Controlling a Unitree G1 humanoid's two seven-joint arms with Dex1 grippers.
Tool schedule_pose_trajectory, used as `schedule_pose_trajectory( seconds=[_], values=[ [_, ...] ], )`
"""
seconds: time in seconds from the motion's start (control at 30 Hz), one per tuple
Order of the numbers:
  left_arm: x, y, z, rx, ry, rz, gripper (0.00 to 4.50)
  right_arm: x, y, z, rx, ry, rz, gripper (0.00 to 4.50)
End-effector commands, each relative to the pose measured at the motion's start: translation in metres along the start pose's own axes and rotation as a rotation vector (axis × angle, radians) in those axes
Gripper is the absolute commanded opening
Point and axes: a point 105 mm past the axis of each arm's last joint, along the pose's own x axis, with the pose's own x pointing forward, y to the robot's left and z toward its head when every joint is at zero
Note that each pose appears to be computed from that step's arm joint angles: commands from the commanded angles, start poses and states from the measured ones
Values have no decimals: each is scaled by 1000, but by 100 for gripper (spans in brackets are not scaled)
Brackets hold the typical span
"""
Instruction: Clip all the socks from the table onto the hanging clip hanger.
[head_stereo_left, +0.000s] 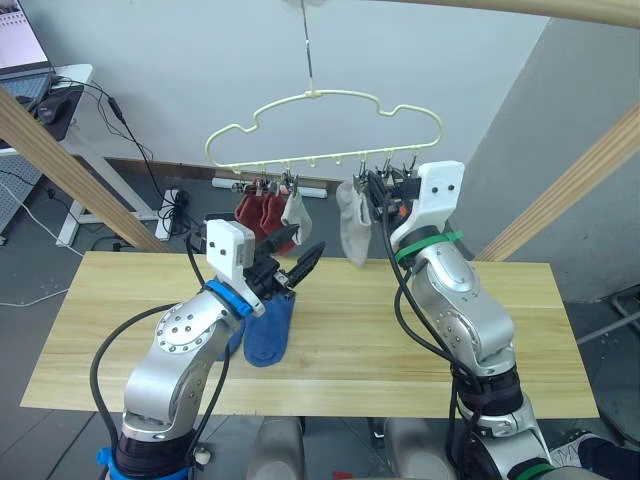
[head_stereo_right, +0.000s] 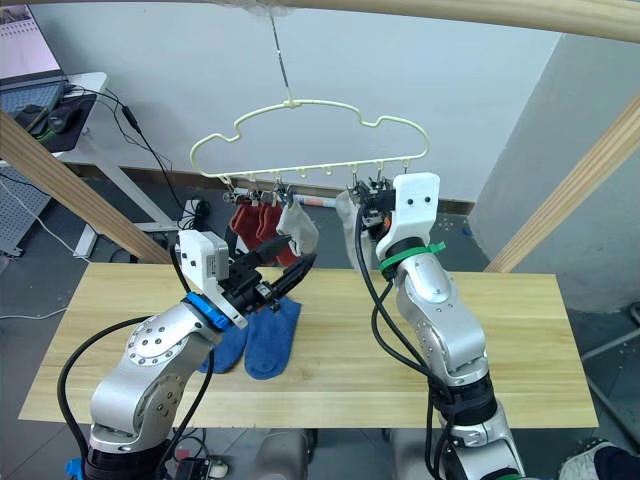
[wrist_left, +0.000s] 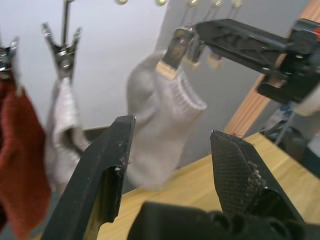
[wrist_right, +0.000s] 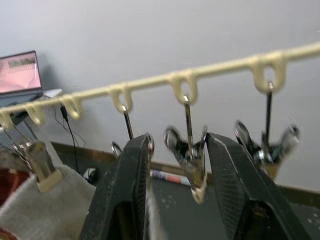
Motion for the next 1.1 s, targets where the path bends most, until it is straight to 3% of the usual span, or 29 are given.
schedule_pose_trajectory(
  seconds=[0.03,0.5,0.6,0.7,0.77,1.0,1.1],
  values=[
    [-3,-8,14,48,-49,-32,270,3,-3,12,2,-55,-14,187],
    [-2,-8,14,53,-53,-27,270,10,-2,12,17,-64,-24,187],
    [-2,-9,13,51,-51,-28,270,11,-6,11,23,-62,-42,133],
    [-1,-10,13,48,-52,-30,270,11,-11,12,37,-70,-59,44],
    [0,-11,13,47,-52,-32,270,10,-13,13,49,-78,-64,18],
    [0,-13,12,45,-50,-36,270,10,-13,17,70,-88,-38,14],
    [-1,-12,7,53,-22,-40,270,9,-9,13,101,-36,31,14]
  ],
)
